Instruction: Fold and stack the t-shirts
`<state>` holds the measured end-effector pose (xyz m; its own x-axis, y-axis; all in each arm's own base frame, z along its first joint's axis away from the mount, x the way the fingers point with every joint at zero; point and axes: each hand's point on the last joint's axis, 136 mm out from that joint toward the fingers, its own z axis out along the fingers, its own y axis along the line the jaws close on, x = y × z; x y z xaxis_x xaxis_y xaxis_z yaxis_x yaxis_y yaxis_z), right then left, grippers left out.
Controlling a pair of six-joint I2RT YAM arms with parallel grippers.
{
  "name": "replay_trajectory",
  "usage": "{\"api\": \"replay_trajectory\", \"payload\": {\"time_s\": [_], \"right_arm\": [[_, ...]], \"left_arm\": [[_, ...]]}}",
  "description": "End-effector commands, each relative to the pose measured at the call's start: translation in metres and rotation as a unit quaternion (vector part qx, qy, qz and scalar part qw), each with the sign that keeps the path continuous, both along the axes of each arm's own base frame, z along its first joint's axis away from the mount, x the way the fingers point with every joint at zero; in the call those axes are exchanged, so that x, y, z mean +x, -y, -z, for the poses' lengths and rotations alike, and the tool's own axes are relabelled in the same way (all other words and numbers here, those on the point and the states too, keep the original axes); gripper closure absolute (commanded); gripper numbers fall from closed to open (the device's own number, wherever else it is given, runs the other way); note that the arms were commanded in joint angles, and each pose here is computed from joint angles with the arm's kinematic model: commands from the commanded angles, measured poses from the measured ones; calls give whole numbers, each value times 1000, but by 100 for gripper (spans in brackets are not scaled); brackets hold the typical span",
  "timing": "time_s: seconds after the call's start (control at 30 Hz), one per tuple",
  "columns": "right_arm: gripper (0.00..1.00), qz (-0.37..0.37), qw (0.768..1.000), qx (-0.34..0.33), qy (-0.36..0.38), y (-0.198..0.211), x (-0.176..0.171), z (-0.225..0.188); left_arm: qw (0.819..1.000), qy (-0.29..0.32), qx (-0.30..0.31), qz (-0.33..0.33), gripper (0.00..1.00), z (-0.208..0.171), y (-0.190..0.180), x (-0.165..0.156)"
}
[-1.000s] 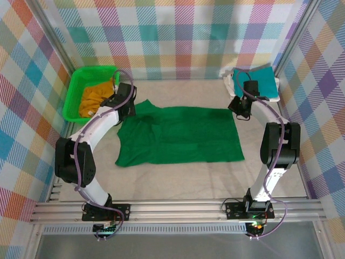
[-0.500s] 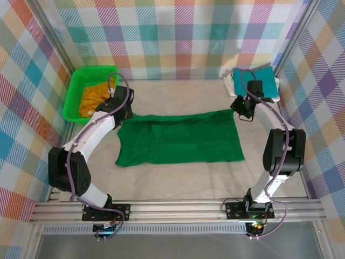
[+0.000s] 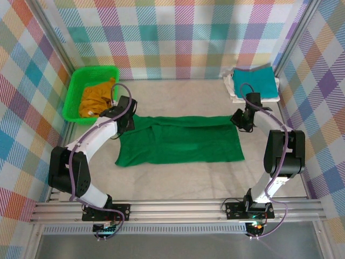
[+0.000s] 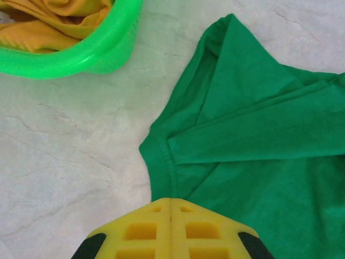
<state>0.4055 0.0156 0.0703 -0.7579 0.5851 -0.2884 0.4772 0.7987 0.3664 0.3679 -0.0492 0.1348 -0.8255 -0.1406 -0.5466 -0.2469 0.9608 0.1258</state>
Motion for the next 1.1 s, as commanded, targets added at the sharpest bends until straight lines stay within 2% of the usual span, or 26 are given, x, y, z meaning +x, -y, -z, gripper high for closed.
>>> {"api": "replay_trajectory", "payload": {"time_s": [0.0,0.03,0.13,0.2,0.3,0.4,0.63,1.07], "right_arm": [[100,24,1000,-7,-9,10,-10,4],[97,24,1000,-5,-15,10,-12,9],[89,17,999,15,-27,3,-12,20],[78,19,999,23,-33,1,-12,24],[77,19,999,26,-27,0,-13,18],[69,23,1000,6,-16,7,-15,7],[63,9,999,9,39,4,-10,-21],[62,3,999,10,42,2,-8,-16]], "left_arm": [[999,-7,-24,29,100,2,17,2],[999,-16,-20,40,97,6,20,6],[997,-36,-10,61,78,13,28,23],[997,-42,-4,69,67,17,33,38],[996,-43,4,79,60,20,41,64],[994,-41,7,105,53,24,53,90],[984,-99,29,147,51,59,68,124],[977,-131,-18,166,54,102,88,130]]}}
